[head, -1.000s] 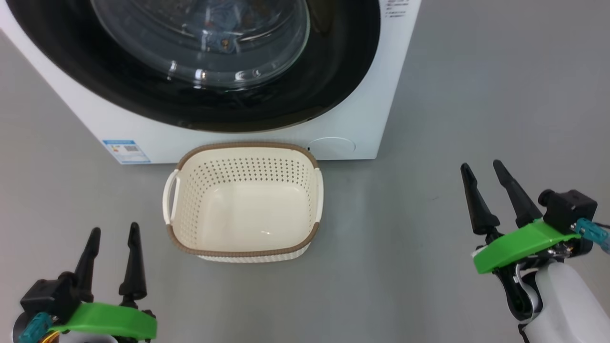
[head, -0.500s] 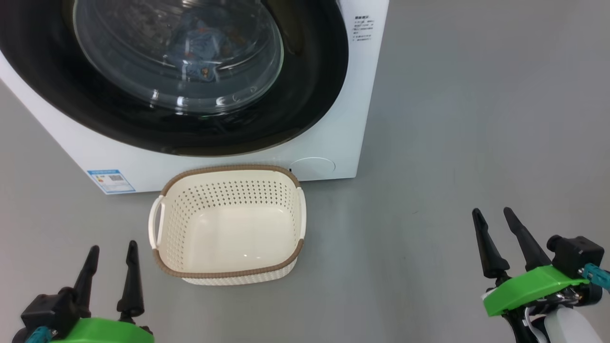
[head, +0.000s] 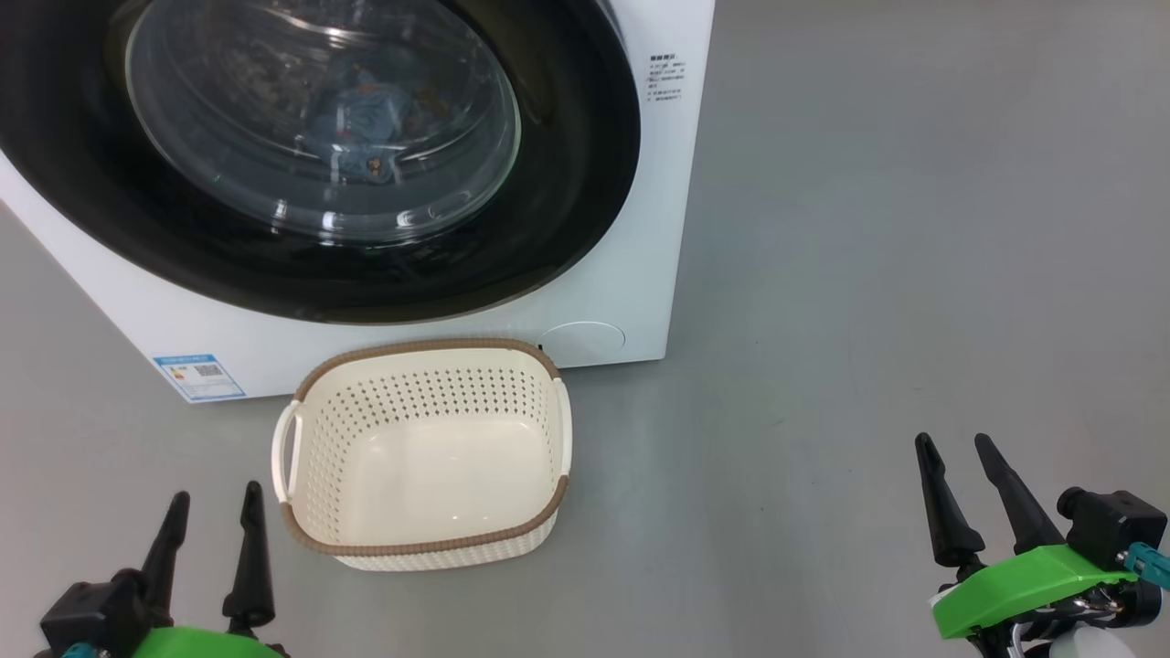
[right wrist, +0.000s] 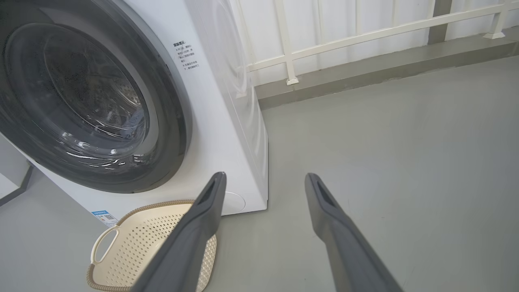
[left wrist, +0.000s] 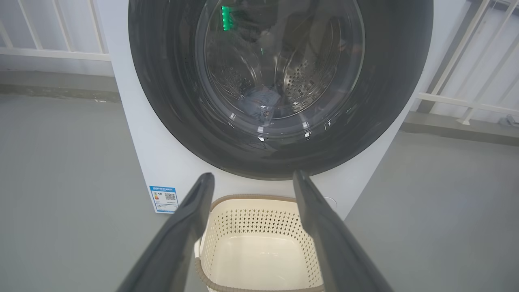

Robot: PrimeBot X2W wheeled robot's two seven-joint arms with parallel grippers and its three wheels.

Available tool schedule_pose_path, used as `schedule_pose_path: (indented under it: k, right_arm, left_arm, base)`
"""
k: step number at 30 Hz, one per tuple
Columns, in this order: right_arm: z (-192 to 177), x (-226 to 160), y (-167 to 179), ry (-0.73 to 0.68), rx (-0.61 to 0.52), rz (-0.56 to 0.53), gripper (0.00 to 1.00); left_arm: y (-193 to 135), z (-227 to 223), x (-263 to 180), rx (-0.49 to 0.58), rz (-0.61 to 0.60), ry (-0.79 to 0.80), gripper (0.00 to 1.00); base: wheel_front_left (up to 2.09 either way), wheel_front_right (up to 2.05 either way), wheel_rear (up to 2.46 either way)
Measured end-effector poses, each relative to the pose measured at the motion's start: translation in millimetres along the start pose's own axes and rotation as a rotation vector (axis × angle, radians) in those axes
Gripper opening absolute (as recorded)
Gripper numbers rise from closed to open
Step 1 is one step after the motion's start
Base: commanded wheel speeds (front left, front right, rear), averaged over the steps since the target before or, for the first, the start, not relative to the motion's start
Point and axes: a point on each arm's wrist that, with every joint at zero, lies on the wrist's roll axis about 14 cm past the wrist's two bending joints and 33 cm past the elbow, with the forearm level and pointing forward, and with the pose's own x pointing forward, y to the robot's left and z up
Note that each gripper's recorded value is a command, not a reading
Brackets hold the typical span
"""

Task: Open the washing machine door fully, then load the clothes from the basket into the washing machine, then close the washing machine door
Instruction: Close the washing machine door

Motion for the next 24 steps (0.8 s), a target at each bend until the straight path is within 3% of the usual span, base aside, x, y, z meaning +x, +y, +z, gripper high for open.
schedule_pose_path:
  k: [24]
  right_arm:
    - [0.8,-4.1,-0.4,-0.006,0.004,-0.005,1.00]
  left_arm:
    - [1.6,-2.5,-6.4,0.000,0.005,0.009,1.00]
  base:
    - [0.00,0.00,0.00]
